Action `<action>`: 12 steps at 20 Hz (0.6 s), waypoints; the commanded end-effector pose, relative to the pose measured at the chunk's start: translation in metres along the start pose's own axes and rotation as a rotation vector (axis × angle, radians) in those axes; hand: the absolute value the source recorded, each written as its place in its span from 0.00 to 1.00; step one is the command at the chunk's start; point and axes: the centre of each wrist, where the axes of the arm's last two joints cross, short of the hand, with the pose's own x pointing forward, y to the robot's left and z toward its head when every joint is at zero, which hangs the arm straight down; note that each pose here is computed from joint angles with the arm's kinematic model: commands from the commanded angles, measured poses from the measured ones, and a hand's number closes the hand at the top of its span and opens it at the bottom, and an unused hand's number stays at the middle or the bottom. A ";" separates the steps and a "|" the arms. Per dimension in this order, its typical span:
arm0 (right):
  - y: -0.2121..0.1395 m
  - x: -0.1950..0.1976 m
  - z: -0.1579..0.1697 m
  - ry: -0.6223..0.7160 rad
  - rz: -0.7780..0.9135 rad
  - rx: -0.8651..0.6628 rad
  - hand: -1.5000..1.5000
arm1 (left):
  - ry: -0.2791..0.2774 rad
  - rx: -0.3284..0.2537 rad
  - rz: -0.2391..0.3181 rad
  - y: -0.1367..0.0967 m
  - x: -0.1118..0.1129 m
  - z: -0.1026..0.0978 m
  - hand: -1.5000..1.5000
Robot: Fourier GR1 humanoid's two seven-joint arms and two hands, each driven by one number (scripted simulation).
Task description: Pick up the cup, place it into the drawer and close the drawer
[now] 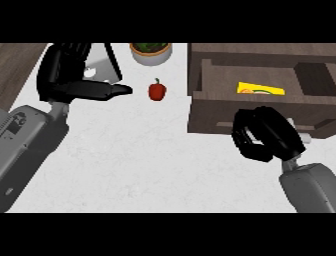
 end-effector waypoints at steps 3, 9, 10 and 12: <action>0.043 -0.034 -0.033 0.013 0.094 0.047 1.00 | 0.010 0.007 -0.001 0.042 0.001 0.017 0.00; 0.050 -0.062 -0.062 0.032 0.067 0.056 1.00 | -0.008 0.021 -0.003 0.068 -0.003 0.040 0.00; 0.035 -0.052 -0.083 0.041 0.036 0.041 1.00 | 0.011 0.009 0.015 0.049 -0.021 0.063 0.00; 0.037 -0.062 -0.083 0.057 0.013 0.072 1.00 | 0.012 0.017 0.002 0.074 -0.013 0.058 0.00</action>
